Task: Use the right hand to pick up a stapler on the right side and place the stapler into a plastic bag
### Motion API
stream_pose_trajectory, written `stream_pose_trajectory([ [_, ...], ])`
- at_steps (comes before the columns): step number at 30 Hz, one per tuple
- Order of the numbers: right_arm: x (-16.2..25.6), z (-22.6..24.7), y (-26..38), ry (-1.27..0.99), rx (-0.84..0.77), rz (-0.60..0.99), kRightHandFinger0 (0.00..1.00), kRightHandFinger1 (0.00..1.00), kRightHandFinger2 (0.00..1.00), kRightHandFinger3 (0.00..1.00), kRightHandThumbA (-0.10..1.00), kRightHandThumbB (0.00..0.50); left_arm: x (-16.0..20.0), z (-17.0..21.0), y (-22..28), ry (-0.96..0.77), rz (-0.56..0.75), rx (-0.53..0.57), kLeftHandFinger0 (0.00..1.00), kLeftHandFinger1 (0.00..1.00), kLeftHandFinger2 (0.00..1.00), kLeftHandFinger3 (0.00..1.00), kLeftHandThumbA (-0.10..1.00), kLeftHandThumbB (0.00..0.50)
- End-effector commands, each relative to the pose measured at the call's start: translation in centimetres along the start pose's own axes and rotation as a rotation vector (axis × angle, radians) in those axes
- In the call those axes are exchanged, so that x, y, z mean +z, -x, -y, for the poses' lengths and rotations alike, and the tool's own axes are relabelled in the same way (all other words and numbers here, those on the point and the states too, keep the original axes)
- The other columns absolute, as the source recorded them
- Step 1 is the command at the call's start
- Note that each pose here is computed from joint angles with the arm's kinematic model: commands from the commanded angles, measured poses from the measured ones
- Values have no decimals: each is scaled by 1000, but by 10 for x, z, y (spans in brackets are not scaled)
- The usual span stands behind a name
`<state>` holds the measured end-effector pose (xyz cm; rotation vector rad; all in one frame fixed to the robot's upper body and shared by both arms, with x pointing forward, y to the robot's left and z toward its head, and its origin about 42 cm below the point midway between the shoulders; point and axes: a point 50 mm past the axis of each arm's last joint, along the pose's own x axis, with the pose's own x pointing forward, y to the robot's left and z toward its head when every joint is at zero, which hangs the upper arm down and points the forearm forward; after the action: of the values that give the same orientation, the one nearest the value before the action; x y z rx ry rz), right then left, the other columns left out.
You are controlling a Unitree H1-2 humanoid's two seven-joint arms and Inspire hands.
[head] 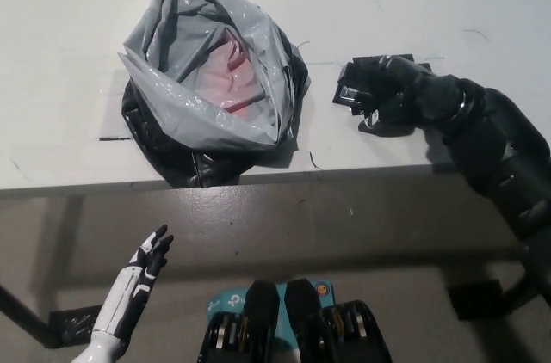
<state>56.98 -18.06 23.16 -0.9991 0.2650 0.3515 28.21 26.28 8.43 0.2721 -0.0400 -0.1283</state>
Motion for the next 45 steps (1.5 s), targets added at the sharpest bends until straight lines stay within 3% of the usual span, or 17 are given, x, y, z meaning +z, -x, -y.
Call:
stream_pose_trajectory([
  [1, 5, 13, 0, -67, -108, 74, 436, 461, 566, 555, 603, 285, 12, -6, -2, -31, 67, -6, 1000, 1000, 1000, 1000, 1000, 333],
  [2, 5, 11, 0, -56, -152, 72, 225, 253, 327, 395, 472, 230, 12, -6, -2, -31, 69, -7, 1000, 1000, 1000, 1000, 1000, 333],
  [3, 6, 10, 0, -47, -176, 79, 45, 162, 301, 352, 258, 215, 12, -6, -2, -35, 69, -8, 1000, 1000, 1000, 1000, 1000, 334],
  [4, 6, 9, 0, -41, -201, 91, 2, 157, 328, 337, 81, 204, 12, -6, -2, -41, 69, -8, 1000, 1000, 1000, 1000, 1000, 335],
  [5, 7, 9, 0, -42, -214, 94, 0, 240, 442, 381, 51, 183, 12, -7, -3, -43, 71, -7, 1000, 1000, 1000, 1000, 1000, 335],
  [9, 11, 12, 0, -40, -233, 101, 0, 327, 566, 424, 66, 178, 14, -8, -6, -46, 80, -6, 1000, 1000, 1000, 1000, 1000, 332],
  [45, 13, 16, 0, -40, -245, 105, 0, 358, 604, 449, 67, 177, 18, -9, -7, -48, 87, -5, 1000, 1000, 1000, 1000, 1000, 331],
])
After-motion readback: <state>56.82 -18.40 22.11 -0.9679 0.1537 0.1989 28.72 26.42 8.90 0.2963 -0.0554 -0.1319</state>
